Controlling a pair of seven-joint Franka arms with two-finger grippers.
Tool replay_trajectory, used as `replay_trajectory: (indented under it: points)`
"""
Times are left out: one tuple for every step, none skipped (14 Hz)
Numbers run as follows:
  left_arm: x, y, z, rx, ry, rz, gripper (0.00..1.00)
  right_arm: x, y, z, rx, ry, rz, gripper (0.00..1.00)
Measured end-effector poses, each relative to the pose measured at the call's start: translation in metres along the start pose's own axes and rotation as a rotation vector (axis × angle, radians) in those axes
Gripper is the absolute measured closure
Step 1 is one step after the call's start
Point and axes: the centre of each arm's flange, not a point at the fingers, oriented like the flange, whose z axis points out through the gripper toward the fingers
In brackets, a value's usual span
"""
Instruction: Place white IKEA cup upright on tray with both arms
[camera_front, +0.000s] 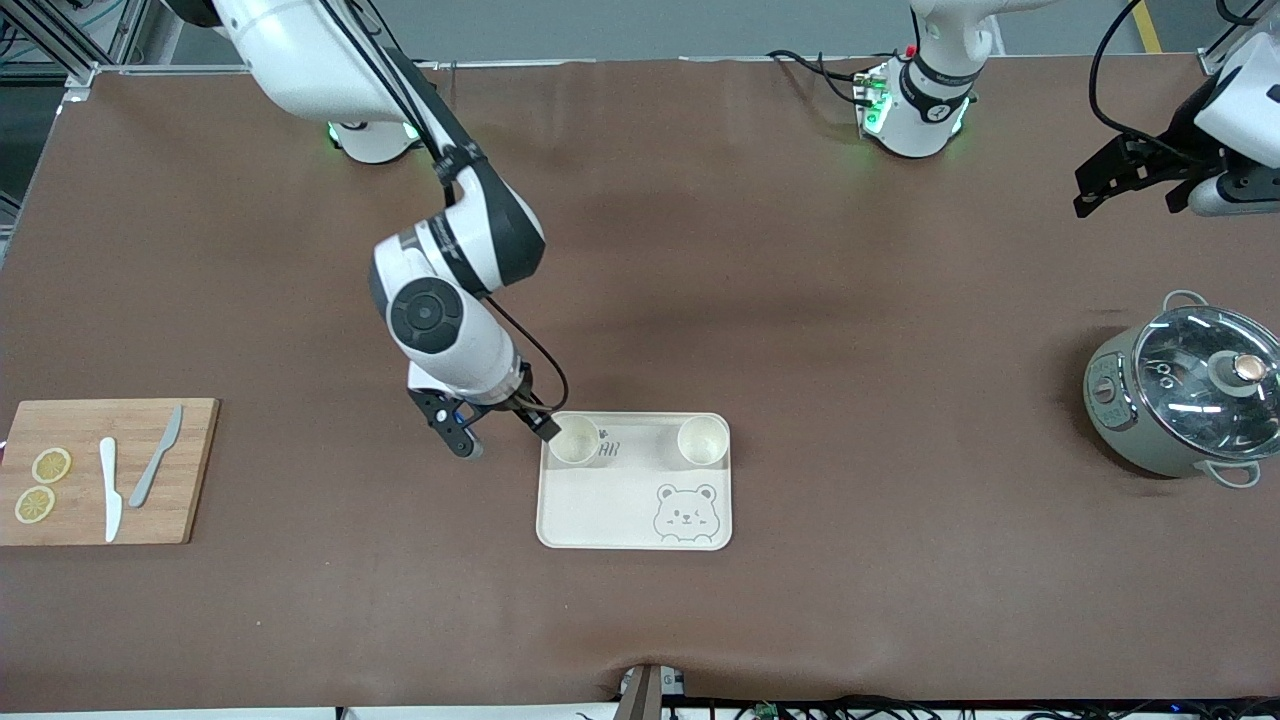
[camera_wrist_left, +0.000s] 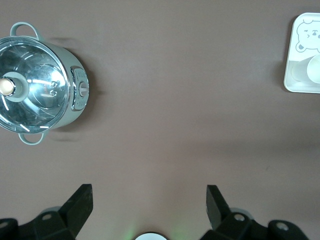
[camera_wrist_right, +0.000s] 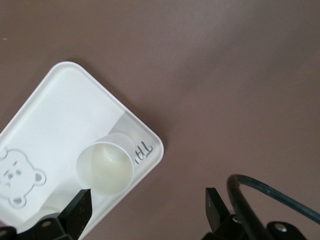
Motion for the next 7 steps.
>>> replay_trajectory:
  points:
    - [0.0, 0.002, 0.0, 0.0, -0.001, 0.003, 0.0, 0.005, -0.004, -0.031, 0.034, 0.007, -0.025, 0.0]
    - [0.0, 0.004, 0.0, 0.001, 0.001, 0.007, 0.0, 0.008, -0.007, -0.057, 0.072, 0.012, -0.032, 0.0]
    - [0.0, 0.005, -0.001, 0.001, 0.004, 0.009, 0.0, 0.012, -0.008, -0.075, 0.098, -0.002, -0.022, 0.0]
    - [0.0, 0.006, -0.002, 0.001, 0.007, 0.011, 0.0, 0.021, -0.005, -0.085, 0.108, -0.035, 0.003, 0.0]
    - [0.0, 0.006, -0.004, 0.001, 0.011, 0.011, 0.0, 0.038, 0.002, -0.092, 0.111, -0.071, 0.038, 0.0]
    - [0.0, 0.006, -0.006, 0.0, 0.014, 0.011, 0.0, 0.06, 0.012, -0.1, 0.113, -0.093, 0.068, 0.0]
    - [0.0, 0.006, -0.008, 0.0, 0.018, 0.012, 0.0, 0.083, 0.024, -0.112, 0.116, -0.105, 0.083, 0.0]
